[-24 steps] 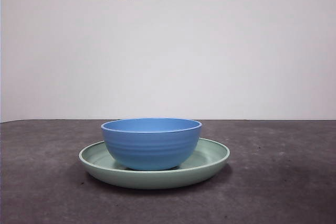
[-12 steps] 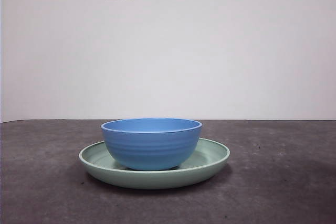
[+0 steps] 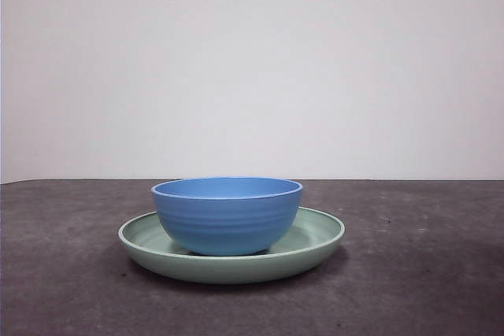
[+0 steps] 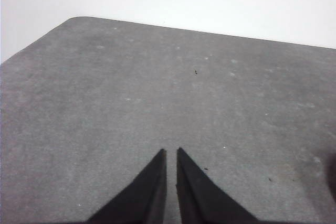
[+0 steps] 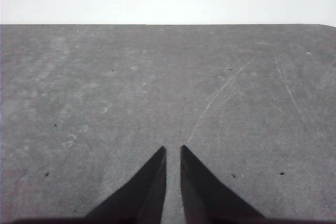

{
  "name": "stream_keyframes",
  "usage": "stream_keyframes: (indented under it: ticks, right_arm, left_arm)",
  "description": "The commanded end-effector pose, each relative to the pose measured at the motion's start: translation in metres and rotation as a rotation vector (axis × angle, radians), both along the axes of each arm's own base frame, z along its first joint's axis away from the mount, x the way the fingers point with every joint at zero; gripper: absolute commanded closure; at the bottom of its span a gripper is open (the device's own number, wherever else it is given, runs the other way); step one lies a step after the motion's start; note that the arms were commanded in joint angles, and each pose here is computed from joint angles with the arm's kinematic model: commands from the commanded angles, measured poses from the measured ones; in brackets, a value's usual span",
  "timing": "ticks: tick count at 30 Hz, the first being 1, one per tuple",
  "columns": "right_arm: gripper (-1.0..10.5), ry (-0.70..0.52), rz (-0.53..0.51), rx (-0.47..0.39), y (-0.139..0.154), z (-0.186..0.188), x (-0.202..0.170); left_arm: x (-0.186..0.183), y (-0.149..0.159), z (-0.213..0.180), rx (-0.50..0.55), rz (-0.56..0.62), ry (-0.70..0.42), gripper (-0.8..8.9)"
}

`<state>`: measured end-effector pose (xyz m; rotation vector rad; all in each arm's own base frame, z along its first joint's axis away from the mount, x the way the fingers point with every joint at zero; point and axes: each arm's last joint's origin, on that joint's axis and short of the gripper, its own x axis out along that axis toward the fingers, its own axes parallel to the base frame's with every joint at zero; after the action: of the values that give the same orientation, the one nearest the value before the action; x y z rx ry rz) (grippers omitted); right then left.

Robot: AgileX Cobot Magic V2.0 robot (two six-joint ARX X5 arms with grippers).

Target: Pick up the blue bowl, put it on the green plate, put it on desk

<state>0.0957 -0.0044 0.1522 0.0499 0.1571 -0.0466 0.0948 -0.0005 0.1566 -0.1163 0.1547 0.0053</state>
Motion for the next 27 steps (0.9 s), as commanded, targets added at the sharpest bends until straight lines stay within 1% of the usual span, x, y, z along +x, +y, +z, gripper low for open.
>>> stream_keyframes:
  ticks: [1,4,27]
  right_arm:
    - [9.1,-0.001,-0.004,-0.006,-0.0002,-0.0012,0.0003]
    - [9.1,-0.016,-0.005,-0.007,-0.0003,0.0002,0.0005]
    - [9.1,-0.016,-0.004,-0.007,-0.0003,0.0004,0.0005]
  left_arm:
    - [0.0008,0.0002,-0.0076,0.013,0.004,0.027,7.82]
    - [0.0008,0.0002,-0.0076,0.013,0.004,0.027,7.82]
    - [0.0008,0.0002,-0.0076,0.013,0.004,0.027,7.82]
